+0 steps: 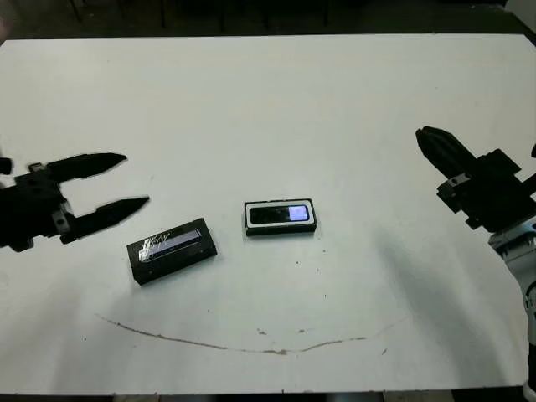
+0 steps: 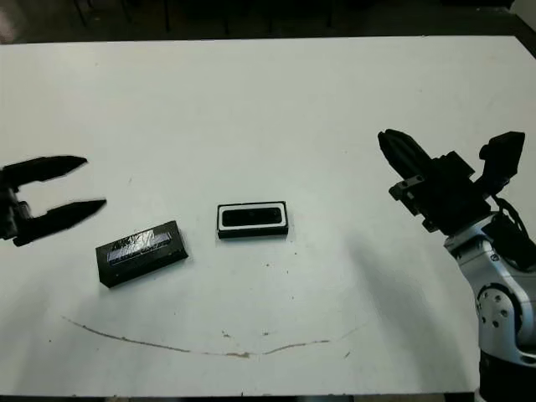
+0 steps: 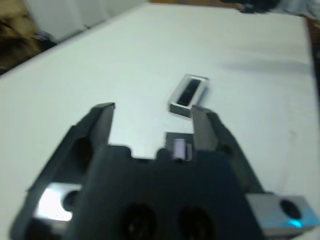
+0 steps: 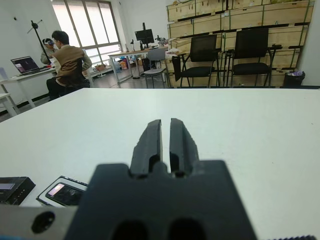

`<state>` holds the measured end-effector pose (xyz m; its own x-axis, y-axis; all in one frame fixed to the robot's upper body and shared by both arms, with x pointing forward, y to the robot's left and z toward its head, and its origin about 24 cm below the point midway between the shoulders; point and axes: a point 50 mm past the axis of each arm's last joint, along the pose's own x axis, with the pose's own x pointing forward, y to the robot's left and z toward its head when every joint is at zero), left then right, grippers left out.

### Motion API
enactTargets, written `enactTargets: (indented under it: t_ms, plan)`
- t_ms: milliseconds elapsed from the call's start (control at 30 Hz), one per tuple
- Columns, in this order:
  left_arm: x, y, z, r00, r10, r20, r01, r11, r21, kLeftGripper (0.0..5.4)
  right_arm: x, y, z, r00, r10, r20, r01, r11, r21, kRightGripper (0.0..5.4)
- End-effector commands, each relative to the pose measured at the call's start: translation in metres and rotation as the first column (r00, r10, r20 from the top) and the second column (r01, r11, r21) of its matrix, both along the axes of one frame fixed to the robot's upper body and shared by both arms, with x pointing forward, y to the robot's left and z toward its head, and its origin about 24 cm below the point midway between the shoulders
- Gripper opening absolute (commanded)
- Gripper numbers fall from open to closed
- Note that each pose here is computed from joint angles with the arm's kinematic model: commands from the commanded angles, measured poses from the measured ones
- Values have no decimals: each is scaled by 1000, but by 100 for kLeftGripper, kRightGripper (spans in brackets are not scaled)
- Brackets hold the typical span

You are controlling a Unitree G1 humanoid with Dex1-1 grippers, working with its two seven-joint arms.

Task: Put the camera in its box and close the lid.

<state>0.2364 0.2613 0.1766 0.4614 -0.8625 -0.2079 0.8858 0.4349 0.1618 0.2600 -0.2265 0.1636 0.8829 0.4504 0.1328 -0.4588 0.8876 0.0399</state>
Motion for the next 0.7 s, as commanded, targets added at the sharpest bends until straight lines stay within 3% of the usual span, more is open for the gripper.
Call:
enactTargets:
  t_ms: [33,167,500,700]
  plan:
    - [2,2,-6,994,-57,-93,58,998,17,464,1,0,-2,1000,2,-19,-3,1000,-22,0]
    - [7,5,-16,982,-159,-106,157,987,-26,536,1,1,-1,1000,-5,-23,4,998,-60,0]
    - [10,11,-39,948,-264,-179,237,959,-156,539,4,5,-2,1000,-6,-9,5,996,-90,0]
    - [0,8,-46,939,-253,-231,226,964,-137,539,5,7,-1,1000,-16,-16,14,994,-113,0]
